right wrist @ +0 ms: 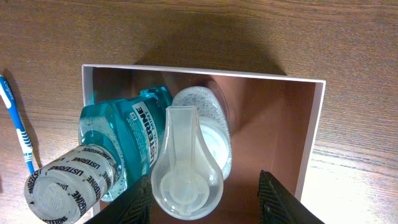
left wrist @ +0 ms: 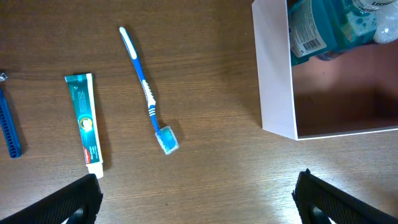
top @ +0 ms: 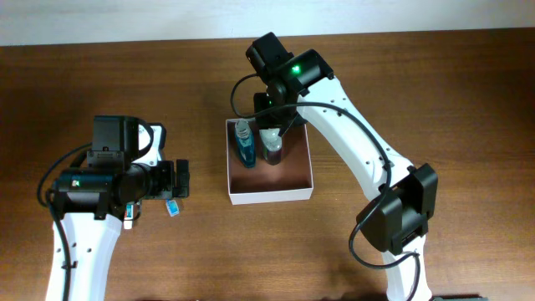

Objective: Pack container
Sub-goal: 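Carry soap bottle with right gripper and lower it into box, then release soap bottle and retract right gripper to the side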

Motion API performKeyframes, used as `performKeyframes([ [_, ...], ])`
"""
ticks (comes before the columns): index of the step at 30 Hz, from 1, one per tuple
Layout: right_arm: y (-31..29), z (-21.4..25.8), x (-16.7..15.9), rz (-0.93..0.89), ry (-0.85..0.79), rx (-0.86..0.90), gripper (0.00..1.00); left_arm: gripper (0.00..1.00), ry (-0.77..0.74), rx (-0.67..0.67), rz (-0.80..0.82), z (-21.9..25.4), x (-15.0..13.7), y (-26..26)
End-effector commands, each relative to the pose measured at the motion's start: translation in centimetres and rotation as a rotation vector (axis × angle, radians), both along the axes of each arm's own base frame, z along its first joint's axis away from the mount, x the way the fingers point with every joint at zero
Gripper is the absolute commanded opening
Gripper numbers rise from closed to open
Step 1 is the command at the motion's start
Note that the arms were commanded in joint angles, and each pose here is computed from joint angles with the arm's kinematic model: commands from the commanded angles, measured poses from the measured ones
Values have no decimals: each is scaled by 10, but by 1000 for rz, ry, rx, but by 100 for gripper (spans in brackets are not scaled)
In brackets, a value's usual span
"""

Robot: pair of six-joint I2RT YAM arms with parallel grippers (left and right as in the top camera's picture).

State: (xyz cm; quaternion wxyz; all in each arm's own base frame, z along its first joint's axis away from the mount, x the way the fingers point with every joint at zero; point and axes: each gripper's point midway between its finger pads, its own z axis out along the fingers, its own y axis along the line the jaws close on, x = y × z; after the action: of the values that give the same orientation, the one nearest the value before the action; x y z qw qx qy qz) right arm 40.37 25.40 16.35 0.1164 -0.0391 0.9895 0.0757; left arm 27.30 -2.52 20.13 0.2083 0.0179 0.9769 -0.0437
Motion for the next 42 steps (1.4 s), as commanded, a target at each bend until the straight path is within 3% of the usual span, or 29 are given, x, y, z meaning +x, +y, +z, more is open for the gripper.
performKeyframes([
  [1, 4, 11, 1, 38, -32, 6, 48, 100, -12, -1, 14, 5, 2, 2],
  [7, -10, 76, 4, 162, -216, -44, 54, 100, -12, -1, 14, 5, 2, 2],
  [13, -76, 167, 5, 7, -428, -75, 63, 100, -13, -1, 14, 5, 2, 2],
  [18, -164, 175, 4, -209, -379, -98, 69, 100, -12, -1, 14, 5, 2, 2],
  [23, -238, 164, -28, -360, -226, -153, 69, 100, -13, -1, 14, 5, 3, 2],
  [29, -264, 204, -83, -353, -304, -118, 70, 100, -14, -2, 15, 5, 3, 2],
  [35, -263, 175, -140, -325, -227, -126, 71, 100, -11, -10, 33, 5, 2, 2],
  [42, -259, 83, -179, -310, -152, -112, 82, 100, -11, -11, 34, 5, 2, 2],
])
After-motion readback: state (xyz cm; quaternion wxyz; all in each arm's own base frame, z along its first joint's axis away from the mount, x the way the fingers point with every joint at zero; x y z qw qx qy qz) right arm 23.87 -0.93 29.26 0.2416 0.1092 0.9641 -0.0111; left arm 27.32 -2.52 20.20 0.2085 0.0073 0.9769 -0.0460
